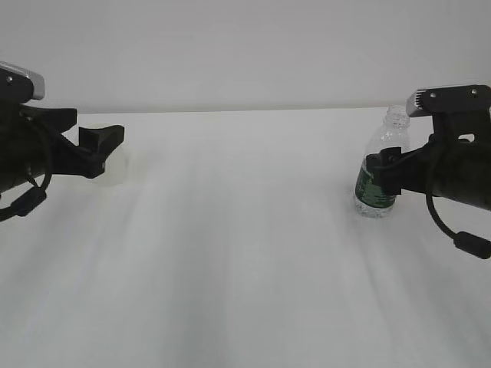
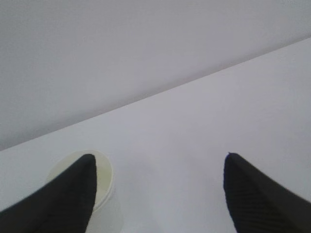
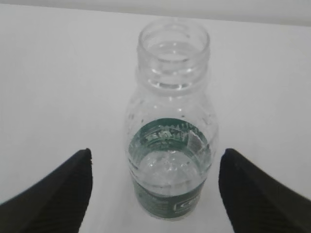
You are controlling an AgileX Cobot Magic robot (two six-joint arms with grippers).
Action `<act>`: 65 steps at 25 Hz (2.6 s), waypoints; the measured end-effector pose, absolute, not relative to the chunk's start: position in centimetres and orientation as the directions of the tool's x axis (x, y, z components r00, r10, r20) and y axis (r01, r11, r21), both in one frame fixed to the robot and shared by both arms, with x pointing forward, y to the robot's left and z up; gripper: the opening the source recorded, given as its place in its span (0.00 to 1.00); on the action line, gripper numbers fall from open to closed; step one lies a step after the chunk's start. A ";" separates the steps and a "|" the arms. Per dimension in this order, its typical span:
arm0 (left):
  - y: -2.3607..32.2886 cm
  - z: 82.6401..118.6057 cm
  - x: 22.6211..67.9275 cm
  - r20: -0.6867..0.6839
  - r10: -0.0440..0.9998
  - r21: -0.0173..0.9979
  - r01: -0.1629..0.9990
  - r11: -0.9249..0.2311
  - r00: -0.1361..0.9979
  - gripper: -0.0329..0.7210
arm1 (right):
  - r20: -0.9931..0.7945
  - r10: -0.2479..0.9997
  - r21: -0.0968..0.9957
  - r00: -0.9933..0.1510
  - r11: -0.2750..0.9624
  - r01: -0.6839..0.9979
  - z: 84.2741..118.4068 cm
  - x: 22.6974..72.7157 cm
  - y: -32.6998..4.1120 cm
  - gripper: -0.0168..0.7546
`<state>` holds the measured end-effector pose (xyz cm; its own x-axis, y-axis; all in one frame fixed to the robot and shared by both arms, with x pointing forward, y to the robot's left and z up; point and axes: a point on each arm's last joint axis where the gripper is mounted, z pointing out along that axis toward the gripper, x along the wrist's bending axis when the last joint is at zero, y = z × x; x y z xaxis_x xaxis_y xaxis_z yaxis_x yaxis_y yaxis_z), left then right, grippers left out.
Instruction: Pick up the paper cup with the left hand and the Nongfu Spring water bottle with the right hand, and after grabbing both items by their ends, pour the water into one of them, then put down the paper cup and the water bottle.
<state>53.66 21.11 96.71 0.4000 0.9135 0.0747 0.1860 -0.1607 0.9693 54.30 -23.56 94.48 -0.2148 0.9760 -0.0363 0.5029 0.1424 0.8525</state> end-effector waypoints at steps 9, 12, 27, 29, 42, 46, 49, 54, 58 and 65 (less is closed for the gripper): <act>21.8 100.0 52.2 0.071 0.929 0.973 0.180 -0.144 0.362 0.82 | -0.034 0.976 0.848 -0.217 0.143 0.510 96.7 53.2 -23.8 0.79; 22.0 100.7 51.8 0.069 0.932 0.972 0.185 -0.143 0.356 0.82 | -0.033 0.975 0.847 -0.218 0.143 0.513 97.5 52.7 -23.8 0.79; 23.5 107.0 47.3 0.057 0.947 0.991 0.096 -0.092 0.315 0.78 | -0.031 0.974 0.857 -0.223 0.141 0.496 101.8 49.7 -24.4 0.79; 23.7 108.0 46.5 0.061 0.949 0.994 0.068 -0.086 0.310 0.78 | -0.031 0.974 0.859 -0.224 0.140 0.492 102.4 49.2 -24.5 0.79; 25.6 111.6 40.8 0.070 0.962 0.996 0.036 -0.082 0.266 0.77 | -0.031 0.974 0.882 -0.226 0.133 0.451 105.6 46.2 -25.1 0.79; 26.2 112.3 39.1 0.059 0.965 0.998 0.023 -0.067 0.254 0.77 | -0.031 0.973 0.883 -0.227 0.133 0.449 106.5 45.1 -25.3 0.79; 26.5 112.5 38.1 0.052 0.968 0.998 0.032 -0.062 0.246 0.77 | -0.031 0.973 0.894 -0.228 0.129 0.429 107.4 43.9 -25.6 0.79; 27.0 112.4 36.7 0.030 0.972 0.995 0.082 -0.050 0.234 0.77 | -0.031 0.973 0.903 -0.229 0.125 0.410 108.7 41.9 -26.0 0.79; 27.4 112.3 35.3 -0.005 0.974 0.992 0.123 -0.023 0.227 0.77 | -0.030 0.972 0.901 -0.231 0.126 0.415 109.4 40.1 -26.3 0.79; 28.1 111.9 32.7 -0.031 0.976 0.983 0.184 -0.010 0.217 0.76 | -0.029 0.971 0.892 -0.236 0.132 0.433 110.1 36.9 -27.0 0.79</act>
